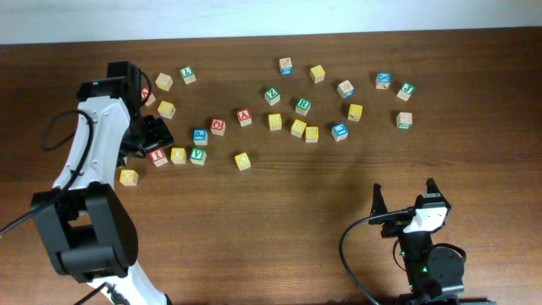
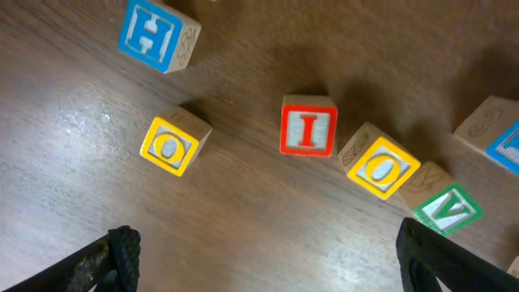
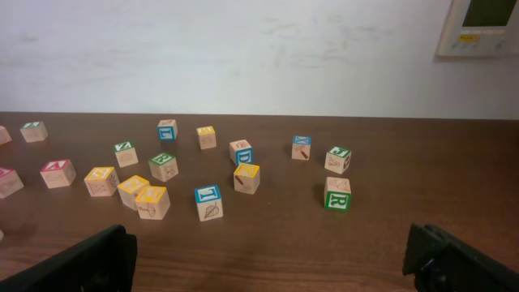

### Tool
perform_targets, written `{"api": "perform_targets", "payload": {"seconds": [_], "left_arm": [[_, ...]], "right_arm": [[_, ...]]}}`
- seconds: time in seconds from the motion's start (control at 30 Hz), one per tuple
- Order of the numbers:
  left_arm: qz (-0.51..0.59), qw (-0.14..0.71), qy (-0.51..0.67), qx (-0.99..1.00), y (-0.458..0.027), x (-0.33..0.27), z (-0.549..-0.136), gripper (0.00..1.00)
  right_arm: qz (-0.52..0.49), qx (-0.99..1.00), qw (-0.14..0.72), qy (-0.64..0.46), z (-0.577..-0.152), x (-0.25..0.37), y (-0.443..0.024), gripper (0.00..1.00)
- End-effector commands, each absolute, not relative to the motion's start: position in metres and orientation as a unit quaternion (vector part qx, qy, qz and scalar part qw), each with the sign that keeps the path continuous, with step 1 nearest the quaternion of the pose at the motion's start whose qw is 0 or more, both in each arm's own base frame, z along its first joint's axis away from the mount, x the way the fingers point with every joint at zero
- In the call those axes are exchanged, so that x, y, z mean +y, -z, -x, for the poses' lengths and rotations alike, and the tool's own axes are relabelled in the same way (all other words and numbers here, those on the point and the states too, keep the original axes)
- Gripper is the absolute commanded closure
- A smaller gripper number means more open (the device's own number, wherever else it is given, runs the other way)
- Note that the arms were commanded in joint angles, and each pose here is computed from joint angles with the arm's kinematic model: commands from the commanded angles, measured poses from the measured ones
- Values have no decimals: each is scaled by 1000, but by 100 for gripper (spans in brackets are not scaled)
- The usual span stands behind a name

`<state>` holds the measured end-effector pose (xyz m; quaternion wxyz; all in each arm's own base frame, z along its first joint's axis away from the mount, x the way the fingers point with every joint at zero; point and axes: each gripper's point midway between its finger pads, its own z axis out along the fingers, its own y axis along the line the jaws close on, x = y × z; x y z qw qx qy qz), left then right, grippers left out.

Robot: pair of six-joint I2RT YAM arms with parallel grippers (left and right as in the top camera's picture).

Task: Spell out ICRA
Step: 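Lower the left gripper and grasp the red I block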

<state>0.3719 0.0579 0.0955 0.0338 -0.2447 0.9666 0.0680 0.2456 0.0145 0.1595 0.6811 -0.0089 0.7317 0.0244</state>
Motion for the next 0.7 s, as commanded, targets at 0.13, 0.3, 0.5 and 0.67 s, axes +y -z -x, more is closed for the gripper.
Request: {"api": "perform_targets", "payload": {"seconds": [0.13,0.3,0.5,0.67], "left_arm": [[286,70,-54,954,-101,57,-385,24],[285,71,-37,955,-71,51,-384,31],[285,86,-36,954,-48,52,-386,32],[273,105,-32,956,-44,53,-393,40]], "right_arm": [[5,734,679,-23,-246,13,-156,2],[5,734,679,-23,-246,13,-156,2],[5,734,679,-23,-246,13,-156,2],[5,734,679,-23,-246,13,-156,2]]}}
